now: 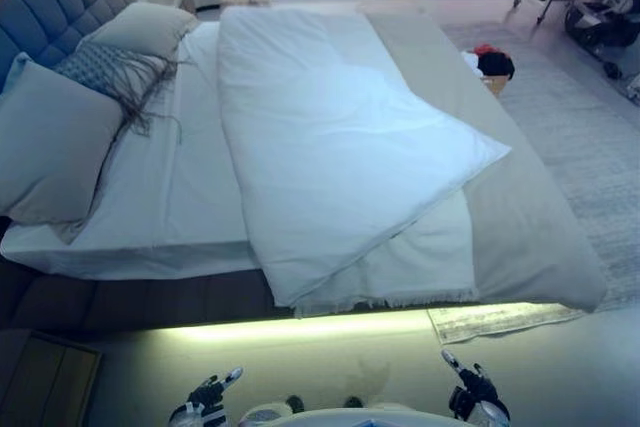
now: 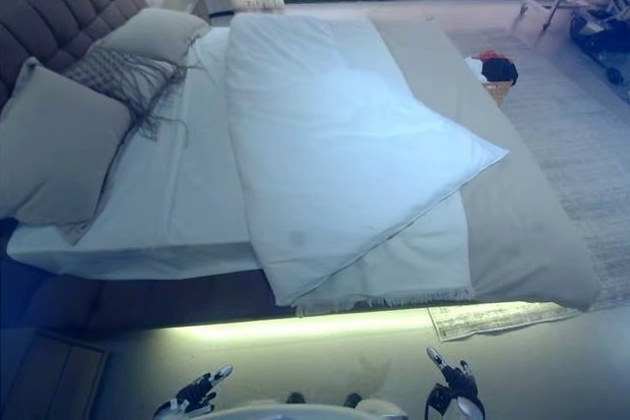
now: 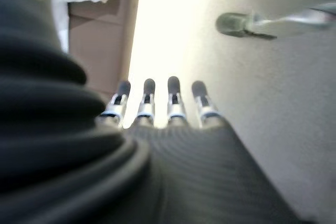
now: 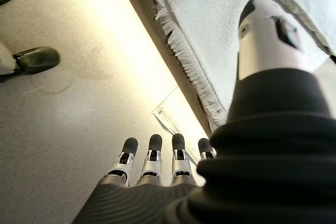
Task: Make the bed neatly
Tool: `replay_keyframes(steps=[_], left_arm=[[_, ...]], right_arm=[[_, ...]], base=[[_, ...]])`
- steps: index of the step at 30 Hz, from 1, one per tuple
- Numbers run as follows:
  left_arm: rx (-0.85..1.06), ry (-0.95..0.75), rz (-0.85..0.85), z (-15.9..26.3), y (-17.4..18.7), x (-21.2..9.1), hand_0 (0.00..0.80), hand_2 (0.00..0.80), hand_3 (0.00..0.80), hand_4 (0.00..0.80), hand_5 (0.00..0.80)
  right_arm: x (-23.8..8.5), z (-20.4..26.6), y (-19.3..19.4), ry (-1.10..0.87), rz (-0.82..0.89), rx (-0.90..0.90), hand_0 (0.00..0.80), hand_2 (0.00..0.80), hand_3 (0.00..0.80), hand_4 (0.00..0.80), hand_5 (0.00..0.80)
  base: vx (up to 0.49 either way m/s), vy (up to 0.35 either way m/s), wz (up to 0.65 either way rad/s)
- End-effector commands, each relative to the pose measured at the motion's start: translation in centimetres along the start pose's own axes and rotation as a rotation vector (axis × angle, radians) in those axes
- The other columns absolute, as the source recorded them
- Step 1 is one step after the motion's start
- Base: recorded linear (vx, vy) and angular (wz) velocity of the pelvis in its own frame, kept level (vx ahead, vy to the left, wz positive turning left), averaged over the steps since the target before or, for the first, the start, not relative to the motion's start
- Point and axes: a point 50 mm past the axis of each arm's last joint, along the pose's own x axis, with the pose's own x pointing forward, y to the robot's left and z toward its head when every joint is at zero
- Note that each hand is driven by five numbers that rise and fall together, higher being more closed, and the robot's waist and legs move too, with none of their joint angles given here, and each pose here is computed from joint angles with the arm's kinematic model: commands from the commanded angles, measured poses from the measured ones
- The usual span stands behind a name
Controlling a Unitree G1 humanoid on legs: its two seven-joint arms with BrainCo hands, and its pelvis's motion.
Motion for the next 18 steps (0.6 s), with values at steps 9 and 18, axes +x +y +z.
replay_keyframes(steps=[9, 18], left_arm=[[0.000, -0.013, -0.026, 0.1, -1.6, 0.2, 0.000, 0.000, 0.000, 0.000, 0.000], [0.103, -0.060, -0.060, 2.0, -1.4, 0.4, 0.000, 0.000, 0.000, 0.000, 0.000]], right_arm=[[0.5, 2.0, -1.6, -0.064, -0.031, -0.034, 0.000, 0.000, 0.000, 0.000, 0.000], [0.1, 1.3, 0.4, -0.090, 0.044, -0.003, 0.000, 0.000, 0.000, 0.000, 0.000]], base=[[0.297, 0.212, -0.12], [0.230, 0.163, -0.01]])
